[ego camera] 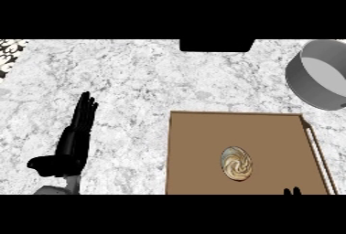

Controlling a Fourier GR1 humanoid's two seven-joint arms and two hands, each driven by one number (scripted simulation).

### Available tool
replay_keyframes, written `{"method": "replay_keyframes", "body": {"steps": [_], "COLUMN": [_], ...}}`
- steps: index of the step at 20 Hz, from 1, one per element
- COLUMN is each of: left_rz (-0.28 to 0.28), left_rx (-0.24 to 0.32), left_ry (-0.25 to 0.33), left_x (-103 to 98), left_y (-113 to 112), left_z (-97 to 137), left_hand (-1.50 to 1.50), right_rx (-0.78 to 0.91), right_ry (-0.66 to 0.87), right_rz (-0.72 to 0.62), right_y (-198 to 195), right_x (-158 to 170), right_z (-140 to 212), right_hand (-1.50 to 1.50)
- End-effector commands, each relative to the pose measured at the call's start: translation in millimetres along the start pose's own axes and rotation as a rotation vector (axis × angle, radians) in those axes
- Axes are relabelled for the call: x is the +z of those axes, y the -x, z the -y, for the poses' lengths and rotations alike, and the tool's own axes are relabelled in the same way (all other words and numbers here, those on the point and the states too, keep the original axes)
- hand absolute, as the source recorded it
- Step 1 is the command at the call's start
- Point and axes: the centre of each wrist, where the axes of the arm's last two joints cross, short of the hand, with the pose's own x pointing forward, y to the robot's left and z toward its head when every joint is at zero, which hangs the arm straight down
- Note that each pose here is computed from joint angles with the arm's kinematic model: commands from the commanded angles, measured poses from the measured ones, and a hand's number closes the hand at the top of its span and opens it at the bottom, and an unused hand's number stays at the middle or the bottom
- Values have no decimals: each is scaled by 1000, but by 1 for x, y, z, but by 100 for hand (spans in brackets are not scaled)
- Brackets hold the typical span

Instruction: Pick the cupcake from the tray and place it in the pot

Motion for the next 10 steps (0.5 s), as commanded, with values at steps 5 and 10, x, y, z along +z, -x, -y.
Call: {"method": "replay_keyframes", "body": {"steps": [5,10], "left_rz": [-17,-5], "left_rx": [0,-6], "left_ry": [-4,-18], "left_x": [17,-13], "left_y": [0,-3], "left_z": [12,0], "left_hand": [0,0], "right_rx": [68,53], "right_ry": [-86,-93], "right_rz": [-57,-48], "right_y": [-35,-42], "right_x": [-38,-44], "right_z": [-40,-49], "right_hand": [-150,-150]}}
